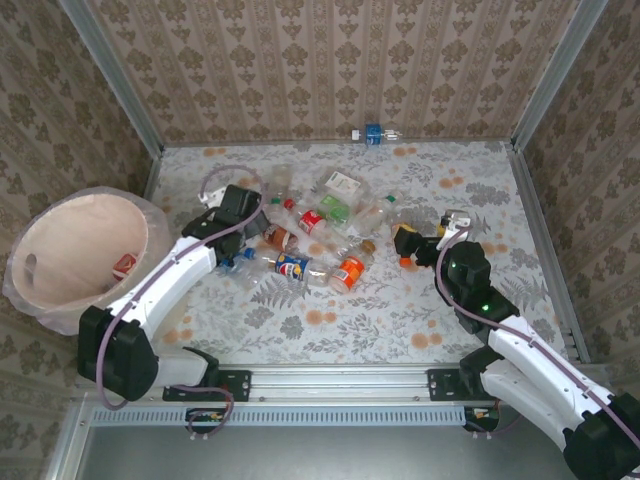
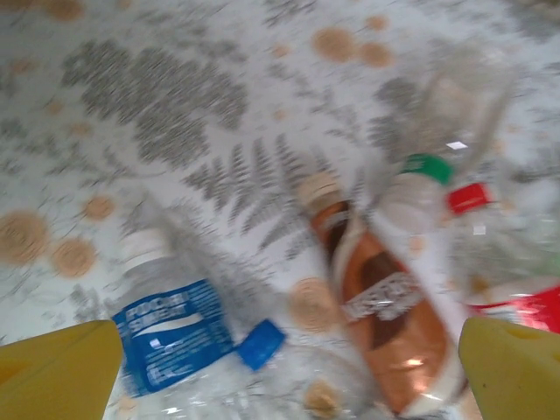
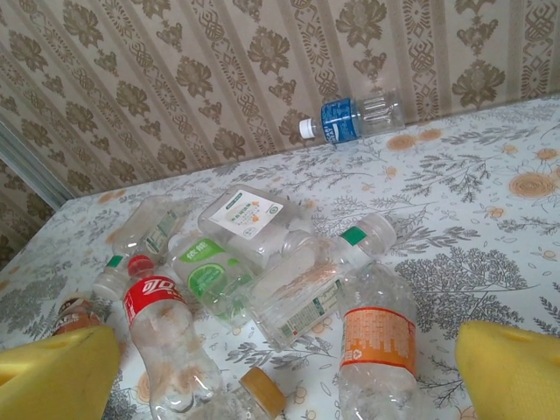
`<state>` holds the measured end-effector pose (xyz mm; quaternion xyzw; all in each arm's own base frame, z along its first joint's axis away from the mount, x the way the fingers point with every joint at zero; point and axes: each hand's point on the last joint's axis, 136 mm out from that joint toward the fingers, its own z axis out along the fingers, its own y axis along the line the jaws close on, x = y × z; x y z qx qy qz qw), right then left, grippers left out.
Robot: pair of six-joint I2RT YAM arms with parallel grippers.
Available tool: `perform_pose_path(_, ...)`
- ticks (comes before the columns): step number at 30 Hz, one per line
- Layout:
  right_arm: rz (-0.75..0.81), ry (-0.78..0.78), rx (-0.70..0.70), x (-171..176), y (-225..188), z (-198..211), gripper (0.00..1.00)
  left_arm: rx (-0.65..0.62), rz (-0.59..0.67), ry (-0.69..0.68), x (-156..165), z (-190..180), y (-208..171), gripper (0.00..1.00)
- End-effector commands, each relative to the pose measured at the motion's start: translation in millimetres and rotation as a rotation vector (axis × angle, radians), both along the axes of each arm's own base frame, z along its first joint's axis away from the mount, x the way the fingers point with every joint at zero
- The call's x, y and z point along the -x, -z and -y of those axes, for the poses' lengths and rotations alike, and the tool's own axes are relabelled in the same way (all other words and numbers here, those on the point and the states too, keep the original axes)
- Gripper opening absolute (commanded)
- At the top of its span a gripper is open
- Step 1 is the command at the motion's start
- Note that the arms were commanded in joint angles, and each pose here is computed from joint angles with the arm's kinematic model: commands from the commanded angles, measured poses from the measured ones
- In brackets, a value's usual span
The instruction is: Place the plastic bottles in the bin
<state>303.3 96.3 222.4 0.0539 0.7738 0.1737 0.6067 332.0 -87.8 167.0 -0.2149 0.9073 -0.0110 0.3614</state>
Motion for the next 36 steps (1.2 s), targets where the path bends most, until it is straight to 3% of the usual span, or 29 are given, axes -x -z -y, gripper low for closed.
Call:
perform_pose_path(1,0.017,0.012,0.011,-1.0,-7.4,3.1,1.0,0.033,-0.105,-0.072,15.1,-12.8,28.7,1.0)
perform_pose_path(6,0.016,0.016,0.0,-1.4,-6.3,3.3,1.0,0.049,-0.172,-0.17,25.1,-35.4,57.1,1.0)
perform_pose_path(26,0.021,0.037,-0.009,2.3,-6.9,8.4,1.0,0.153,-0.231,-0.247,33.1,-48.4,128.9,0.9)
perform_pose_path(36,0.019,0.041,-0.007,3.0,-5.7,9.6,1.0,0.167,-0.211,-0.23,33.1,-50.7,143.2,0.77)
